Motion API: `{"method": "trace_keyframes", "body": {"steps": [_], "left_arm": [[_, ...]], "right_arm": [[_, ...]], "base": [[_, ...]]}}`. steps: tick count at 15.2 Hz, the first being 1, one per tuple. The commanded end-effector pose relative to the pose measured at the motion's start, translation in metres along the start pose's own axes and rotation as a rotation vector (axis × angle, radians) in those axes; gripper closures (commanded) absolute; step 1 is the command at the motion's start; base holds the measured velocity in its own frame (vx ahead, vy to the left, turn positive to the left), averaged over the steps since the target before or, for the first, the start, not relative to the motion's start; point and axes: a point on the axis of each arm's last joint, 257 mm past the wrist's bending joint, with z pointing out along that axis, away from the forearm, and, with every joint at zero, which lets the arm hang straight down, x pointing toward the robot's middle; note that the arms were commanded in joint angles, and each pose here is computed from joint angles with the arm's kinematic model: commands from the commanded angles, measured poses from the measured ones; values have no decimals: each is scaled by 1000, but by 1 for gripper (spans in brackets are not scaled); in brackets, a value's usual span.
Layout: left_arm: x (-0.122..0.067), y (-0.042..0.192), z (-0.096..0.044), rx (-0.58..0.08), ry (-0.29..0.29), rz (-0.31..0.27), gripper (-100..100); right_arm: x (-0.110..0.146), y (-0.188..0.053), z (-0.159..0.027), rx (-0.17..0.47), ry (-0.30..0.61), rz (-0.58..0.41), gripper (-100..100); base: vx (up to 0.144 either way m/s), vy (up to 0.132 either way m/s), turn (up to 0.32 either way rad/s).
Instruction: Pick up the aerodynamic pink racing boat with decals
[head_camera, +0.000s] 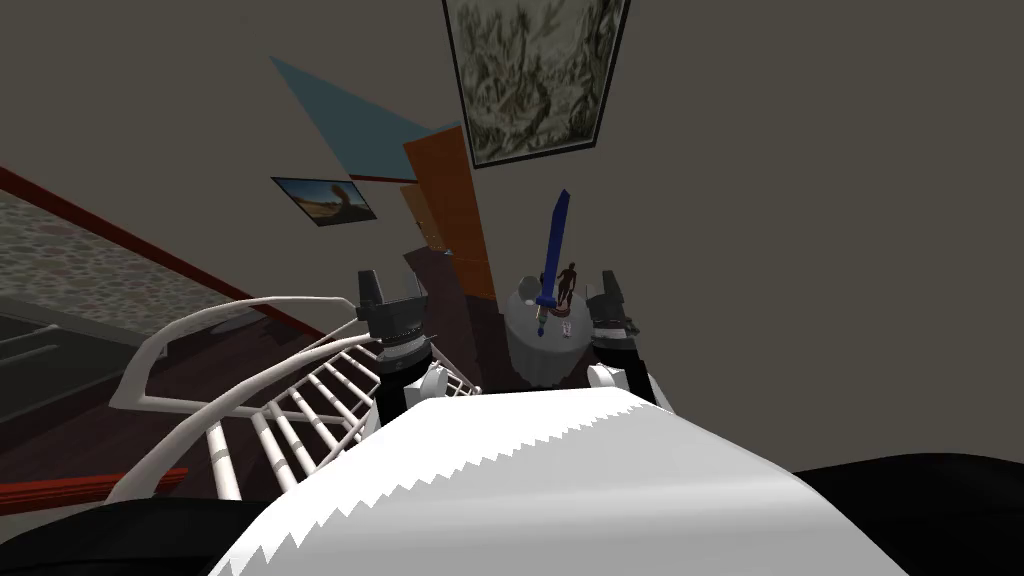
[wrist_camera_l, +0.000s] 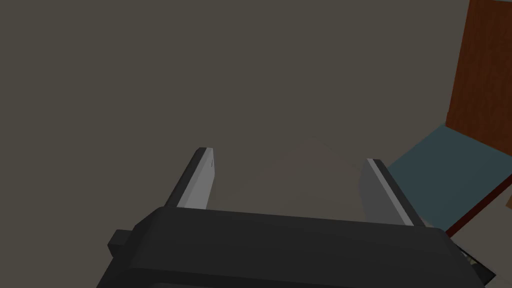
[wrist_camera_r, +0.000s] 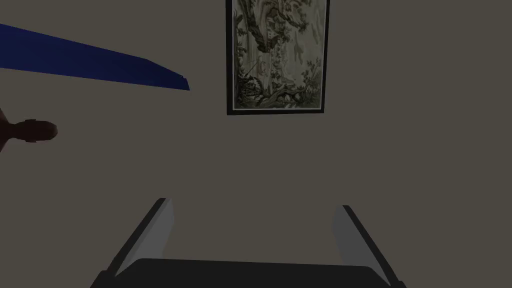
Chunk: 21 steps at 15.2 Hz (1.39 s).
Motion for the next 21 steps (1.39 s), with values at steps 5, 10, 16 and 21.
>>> {"method": "trace_keyframes", "body": {"steps": [5, 10, 16, 21], "left_arm": [[0, 0, 0, 0, 0, 0, 0], [0, 0, 0, 0, 0, 0, 0], [0, 0, 0, 0, 0, 0, 0], [0, 0, 0, 0, 0, 0, 0]], "right_arm": [[5, -57, 1, 120, 61, 82, -100], [3, -103, 3, 221, 65, 169, -100], [-2, -156, 3, 340, 45, 278, -100], [-8, -206, -6, 457, 10, 357, -100]], "base": [[-72, 67, -69], [-11, 53, -61], [5, 40, -59], [12, 43, -69]]}}
